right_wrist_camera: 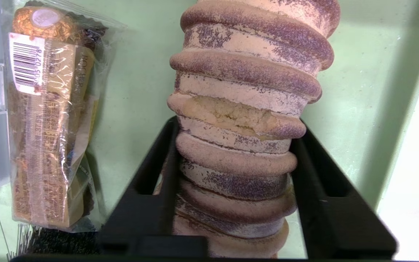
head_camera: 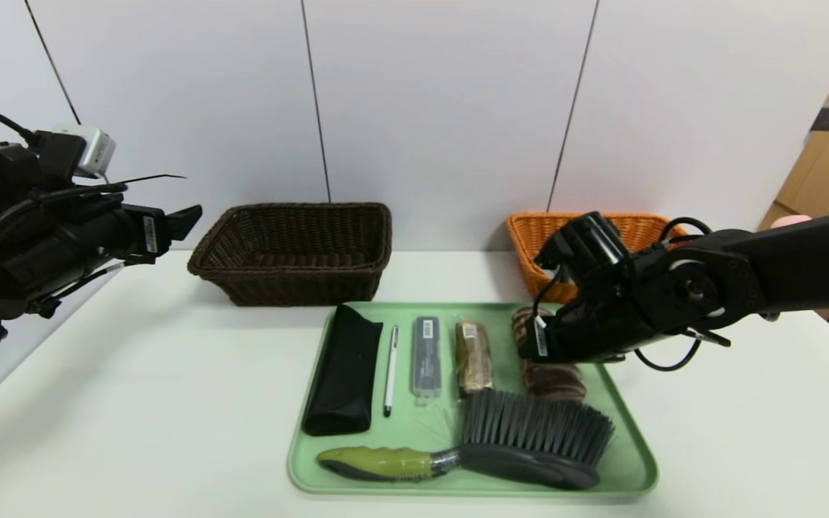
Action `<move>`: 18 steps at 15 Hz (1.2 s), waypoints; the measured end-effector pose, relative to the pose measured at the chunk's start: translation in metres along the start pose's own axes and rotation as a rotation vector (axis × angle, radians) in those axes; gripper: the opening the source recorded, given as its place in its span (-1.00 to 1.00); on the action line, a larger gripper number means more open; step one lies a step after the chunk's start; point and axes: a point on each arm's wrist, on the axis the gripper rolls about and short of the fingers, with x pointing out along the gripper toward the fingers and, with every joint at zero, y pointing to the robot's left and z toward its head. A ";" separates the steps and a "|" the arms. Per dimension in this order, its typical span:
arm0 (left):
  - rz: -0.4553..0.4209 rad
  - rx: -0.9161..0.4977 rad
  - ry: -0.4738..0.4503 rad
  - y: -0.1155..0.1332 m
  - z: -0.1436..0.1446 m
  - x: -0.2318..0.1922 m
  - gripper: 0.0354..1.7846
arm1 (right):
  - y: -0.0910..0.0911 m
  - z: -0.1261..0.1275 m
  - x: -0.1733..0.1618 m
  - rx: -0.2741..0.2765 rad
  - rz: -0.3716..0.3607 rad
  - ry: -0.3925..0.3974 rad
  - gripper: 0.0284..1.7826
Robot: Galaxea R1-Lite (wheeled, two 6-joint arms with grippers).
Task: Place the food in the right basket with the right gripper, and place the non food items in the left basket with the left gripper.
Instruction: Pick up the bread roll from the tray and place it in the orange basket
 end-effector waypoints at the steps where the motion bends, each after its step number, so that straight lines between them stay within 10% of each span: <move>1: 0.001 0.000 0.001 0.000 0.000 0.000 0.89 | 0.001 0.000 -0.002 -0.003 0.002 -0.005 -0.16; 3: 0.001 -0.001 0.001 0.000 0.000 0.000 0.89 | 0.007 0.003 -0.010 -0.015 0.027 -0.045 -0.86; 10: 0.018 -0.003 0.000 0.005 0.000 0.000 0.89 | 0.026 0.019 -0.104 -0.089 0.194 -0.383 -0.86; 13: 0.026 0.003 0.004 0.007 -0.001 -0.004 0.89 | 0.004 0.041 -0.140 -0.094 0.177 -0.607 -0.86; 18: 0.033 -0.008 -0.026 0.007 0.001 -0.013 0.89 | -0.069 0.081 -0.154 -0.130 -0.074 -0.903 -0.86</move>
